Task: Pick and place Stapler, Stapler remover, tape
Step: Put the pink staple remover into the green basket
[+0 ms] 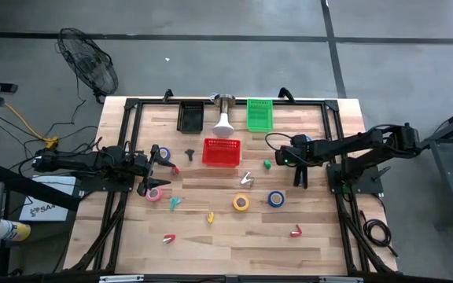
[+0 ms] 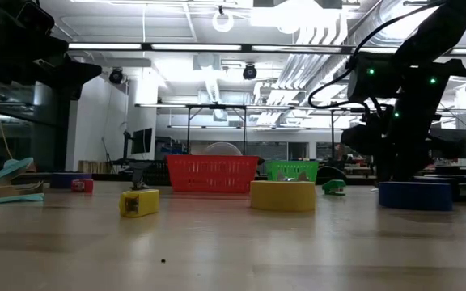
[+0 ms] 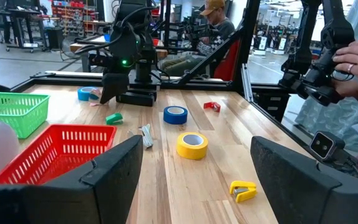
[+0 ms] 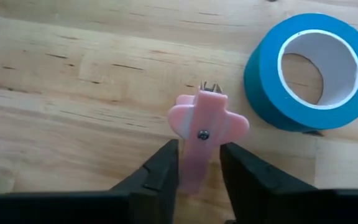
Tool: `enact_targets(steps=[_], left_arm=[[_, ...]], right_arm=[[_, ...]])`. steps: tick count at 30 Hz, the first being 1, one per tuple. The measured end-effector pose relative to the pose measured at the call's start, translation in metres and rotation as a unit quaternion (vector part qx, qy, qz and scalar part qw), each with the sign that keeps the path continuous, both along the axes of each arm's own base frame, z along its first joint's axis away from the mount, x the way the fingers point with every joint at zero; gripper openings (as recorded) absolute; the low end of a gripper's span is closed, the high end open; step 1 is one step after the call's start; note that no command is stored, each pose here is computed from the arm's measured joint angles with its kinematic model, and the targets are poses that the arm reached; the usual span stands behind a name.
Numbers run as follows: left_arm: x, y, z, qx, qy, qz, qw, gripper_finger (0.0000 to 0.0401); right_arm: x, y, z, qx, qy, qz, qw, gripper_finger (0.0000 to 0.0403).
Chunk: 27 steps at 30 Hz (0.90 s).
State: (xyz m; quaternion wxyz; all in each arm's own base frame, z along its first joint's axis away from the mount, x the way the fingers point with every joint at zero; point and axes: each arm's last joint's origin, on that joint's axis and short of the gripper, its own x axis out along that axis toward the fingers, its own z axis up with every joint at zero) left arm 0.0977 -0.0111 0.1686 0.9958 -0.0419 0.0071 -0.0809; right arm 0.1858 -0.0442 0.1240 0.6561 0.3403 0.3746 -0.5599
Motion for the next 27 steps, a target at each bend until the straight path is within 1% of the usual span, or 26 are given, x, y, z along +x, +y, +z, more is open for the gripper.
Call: enact_targets(steps=[5,10,15,18,22,27], left_arm=[[0.0,0.0,0.0,0.0,0.0,0.0,1.0,0.0293],[0.0,0.0,0.0,0.0,0.0,0.0,1.0,0.0293],[0.0,0.0,0.0,0.0,0.0,0.0,1.0,0.0293],[0.0,0.0,0.0,0.0,0.0,0.0,1.0,0.0293],[0.0,0.0,0.0,0.0,0.0,0.0,1.0,0.0293],[0.0,0.0,0.0,0.0,0.0,0.0,1.0,0.0293]], right_arm=[[0.0,0.0,0.0,-0.001,0.004,0.009,1.0,0.0035],[0.002,0.0,0.001,-0.006,0.003,0.03,1.0,0.0033],[0.012,-0.003,0.006,-0.013,-0.015,0.076,0.997,0.0033],[0.025,-0.01,0.021,-0.027,-0.022,0.106,0.994,0.0033],[0.044,-0.022,0.049,-0.059,-0.035,0.152,0.986,0.0033],[0.058,-0.046,0.084,-0.108,-0.038,0.182,0.977,0.0033]])
